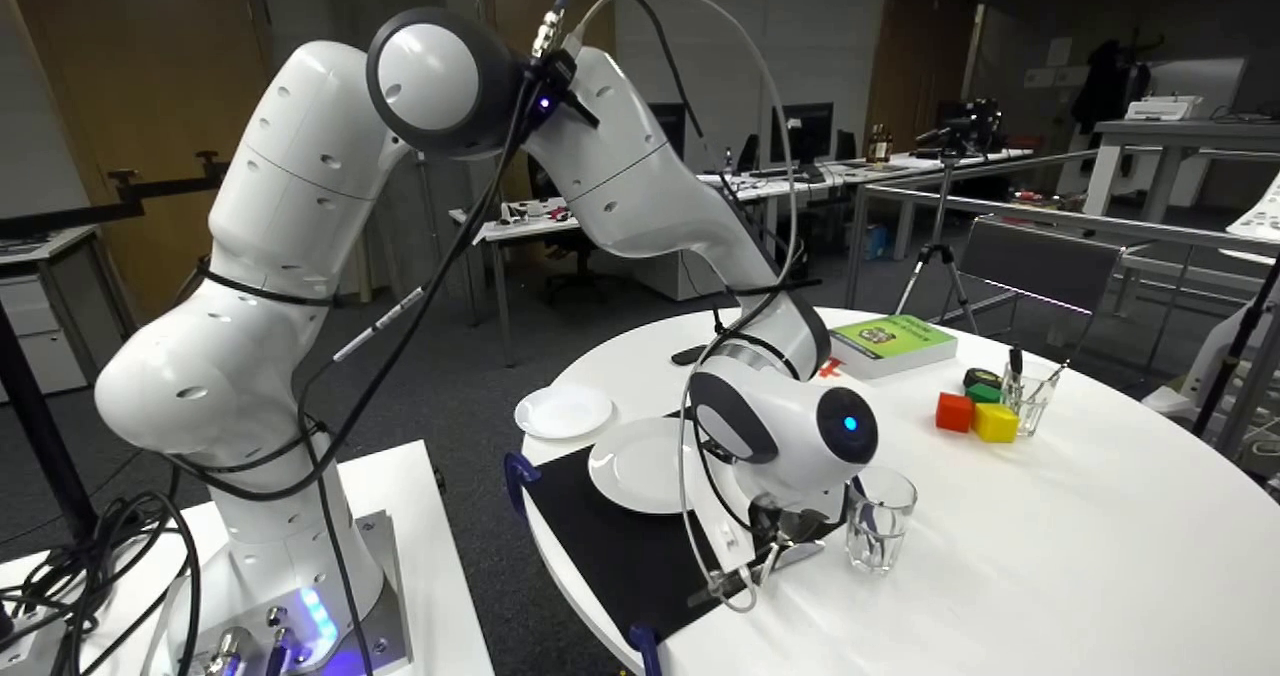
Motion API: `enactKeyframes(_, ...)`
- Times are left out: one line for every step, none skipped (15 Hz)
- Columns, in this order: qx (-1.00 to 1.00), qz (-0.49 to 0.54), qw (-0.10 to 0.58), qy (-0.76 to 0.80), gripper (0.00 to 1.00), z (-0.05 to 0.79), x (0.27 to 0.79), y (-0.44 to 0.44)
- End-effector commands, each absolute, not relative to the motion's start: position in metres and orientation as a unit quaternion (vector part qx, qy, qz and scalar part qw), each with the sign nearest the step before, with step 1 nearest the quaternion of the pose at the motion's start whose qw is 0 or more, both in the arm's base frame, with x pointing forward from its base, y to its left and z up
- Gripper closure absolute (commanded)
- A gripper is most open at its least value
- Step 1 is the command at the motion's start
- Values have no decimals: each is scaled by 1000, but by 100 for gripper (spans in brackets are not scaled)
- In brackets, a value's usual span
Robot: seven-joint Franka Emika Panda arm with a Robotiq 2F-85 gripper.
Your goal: Put the white ceramic plate on the black mat
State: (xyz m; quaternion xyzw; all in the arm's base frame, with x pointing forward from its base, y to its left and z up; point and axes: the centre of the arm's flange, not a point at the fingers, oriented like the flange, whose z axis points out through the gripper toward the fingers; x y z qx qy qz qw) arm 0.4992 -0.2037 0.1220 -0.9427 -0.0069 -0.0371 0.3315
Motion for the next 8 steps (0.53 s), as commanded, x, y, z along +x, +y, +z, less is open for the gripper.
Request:
enactKeyframes(-951,-52,305,-18,0,157,490,-192)
enactKeyframes(-952,-55,300,-21,0,163,490,-190)
enactKeyframes(-953,-58,296,-23,0,169,490,-187)
enactKeyframes(-954,-61,293,-27,0,177,490,-185)
enactKeyframes(-955,-64,290,-30,0,184,489,-183)
enactKeyframes(-956,-67,285,-33,0,192,488,-181)
enactKeyframes(-957,-70,278,-33,0,200,486,-179)
enactKeyframes(-959,-76,272,-32,0,208,485,-178)
